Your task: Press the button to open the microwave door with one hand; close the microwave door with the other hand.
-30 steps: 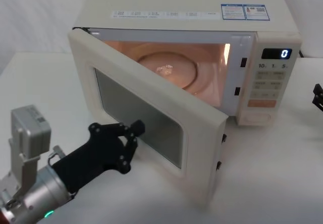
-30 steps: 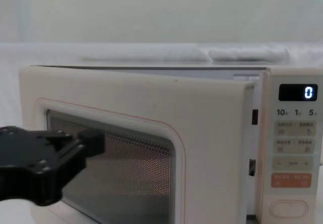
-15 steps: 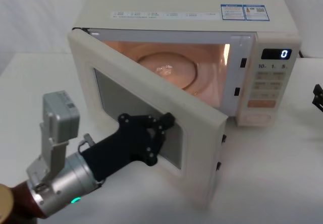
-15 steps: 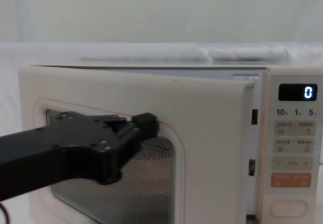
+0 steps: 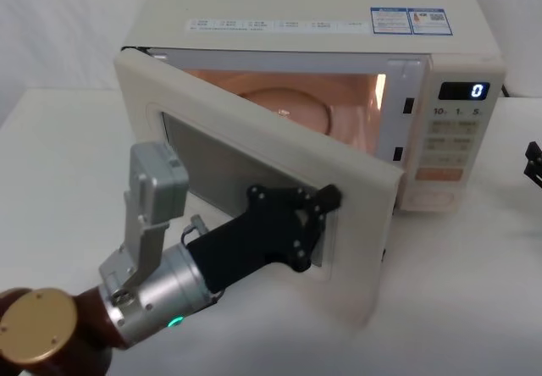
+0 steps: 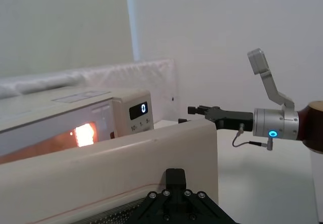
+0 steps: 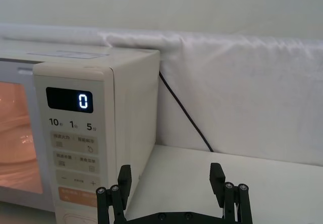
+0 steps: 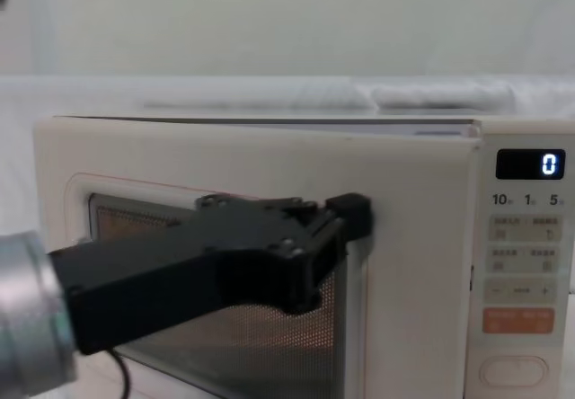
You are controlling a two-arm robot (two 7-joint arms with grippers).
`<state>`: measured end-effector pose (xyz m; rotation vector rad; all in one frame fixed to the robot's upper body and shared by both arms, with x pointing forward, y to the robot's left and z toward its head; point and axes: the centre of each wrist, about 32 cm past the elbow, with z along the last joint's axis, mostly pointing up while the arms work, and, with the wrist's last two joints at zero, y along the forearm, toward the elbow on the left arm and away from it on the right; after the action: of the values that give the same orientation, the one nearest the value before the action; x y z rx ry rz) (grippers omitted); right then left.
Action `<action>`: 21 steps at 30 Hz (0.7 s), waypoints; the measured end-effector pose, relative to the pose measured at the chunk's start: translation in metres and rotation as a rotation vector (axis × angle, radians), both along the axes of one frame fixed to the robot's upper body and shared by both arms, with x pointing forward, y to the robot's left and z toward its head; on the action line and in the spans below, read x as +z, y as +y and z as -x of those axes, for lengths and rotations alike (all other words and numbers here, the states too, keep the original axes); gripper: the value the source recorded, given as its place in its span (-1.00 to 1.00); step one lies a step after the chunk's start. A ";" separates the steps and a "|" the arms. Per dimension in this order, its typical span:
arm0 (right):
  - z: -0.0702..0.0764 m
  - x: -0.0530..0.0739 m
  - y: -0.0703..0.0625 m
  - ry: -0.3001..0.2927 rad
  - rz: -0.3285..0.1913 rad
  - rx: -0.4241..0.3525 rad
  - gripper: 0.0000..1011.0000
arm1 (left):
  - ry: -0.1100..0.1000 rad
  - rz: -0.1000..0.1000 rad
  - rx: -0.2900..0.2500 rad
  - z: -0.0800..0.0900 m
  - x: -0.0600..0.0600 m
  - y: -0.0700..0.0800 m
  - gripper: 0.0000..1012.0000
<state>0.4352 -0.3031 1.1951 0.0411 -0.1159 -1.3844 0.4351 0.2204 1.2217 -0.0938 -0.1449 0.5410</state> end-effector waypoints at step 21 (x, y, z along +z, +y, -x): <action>0.000 0.000 0.000 0.000 0.000 0.000 0.98 | -0.005 0.039 0.111 -0.044 -0.003 -0.026 -1.00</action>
<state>0.4352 -0.3031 1.1951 0.0410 -0.1158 -1.3844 0.4792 0.1948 1.2185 -0.1260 -0.1453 0.6542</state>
